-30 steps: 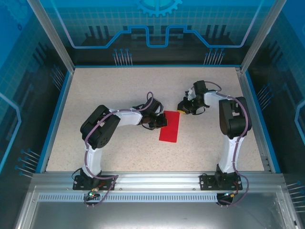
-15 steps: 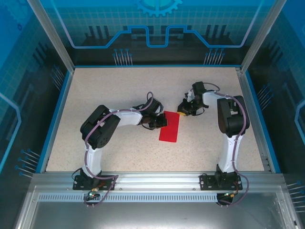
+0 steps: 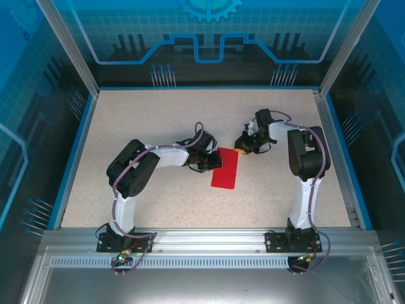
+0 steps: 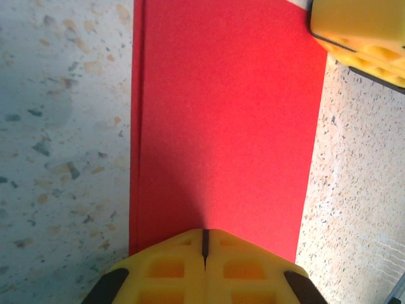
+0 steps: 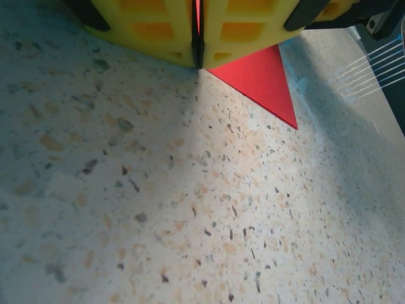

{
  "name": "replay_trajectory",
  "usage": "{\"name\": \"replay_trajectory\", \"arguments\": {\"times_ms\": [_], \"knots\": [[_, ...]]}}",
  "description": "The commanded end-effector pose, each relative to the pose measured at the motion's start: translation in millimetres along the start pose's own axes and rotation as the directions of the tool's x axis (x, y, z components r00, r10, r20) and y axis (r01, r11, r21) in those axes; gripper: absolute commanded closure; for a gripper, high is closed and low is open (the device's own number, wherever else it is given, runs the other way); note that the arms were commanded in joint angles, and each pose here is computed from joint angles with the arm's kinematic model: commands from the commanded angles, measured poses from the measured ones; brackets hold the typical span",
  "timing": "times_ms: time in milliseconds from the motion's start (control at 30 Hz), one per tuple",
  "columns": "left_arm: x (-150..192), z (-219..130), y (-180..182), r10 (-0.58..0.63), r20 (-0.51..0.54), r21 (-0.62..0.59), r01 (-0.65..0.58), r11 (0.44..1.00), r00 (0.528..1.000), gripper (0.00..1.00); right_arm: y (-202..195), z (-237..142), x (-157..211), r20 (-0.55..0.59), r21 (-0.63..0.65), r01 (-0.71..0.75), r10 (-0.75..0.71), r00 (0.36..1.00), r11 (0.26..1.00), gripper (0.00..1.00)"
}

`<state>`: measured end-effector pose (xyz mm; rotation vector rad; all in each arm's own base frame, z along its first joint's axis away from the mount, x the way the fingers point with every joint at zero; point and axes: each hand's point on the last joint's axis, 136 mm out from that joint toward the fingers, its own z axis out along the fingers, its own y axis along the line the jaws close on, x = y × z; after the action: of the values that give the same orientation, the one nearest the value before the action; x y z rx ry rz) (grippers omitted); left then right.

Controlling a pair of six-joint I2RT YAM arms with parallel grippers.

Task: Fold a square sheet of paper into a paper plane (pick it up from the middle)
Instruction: Fold the square sheet of paper in half at the center of the table.

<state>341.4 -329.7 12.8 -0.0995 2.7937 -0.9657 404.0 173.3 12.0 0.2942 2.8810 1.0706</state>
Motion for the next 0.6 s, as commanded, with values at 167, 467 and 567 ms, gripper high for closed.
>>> {"name": "replay_trajectory", "arguments": {"times_ms": [167, 467, 567], "knots": [[47, 17, 69, -0.072, -0.115, -0.225, 0.044, 0.973, 0.991, 1.00, 10, -10, 1, 0.003, 0.005, 0.007, -0.007, 1.000, 1.000, 0.89], [47, 17, 68, -0.070, -0.115, -0.223, 0.043, 0.974, 0.991, 1.00, 45, -29, 10, 0.017, -0.117, 0.062, -0.060, 0.998, 0.991, 0.87], [47, 17, 69, -0.070, -0.116, -0.224, 0.043, 0.974, 0.991, 1.00, 32, -21, 13, 0.011, -0.064, 0.047, -0.046, 0.999, 0.997, 0.87]]}}
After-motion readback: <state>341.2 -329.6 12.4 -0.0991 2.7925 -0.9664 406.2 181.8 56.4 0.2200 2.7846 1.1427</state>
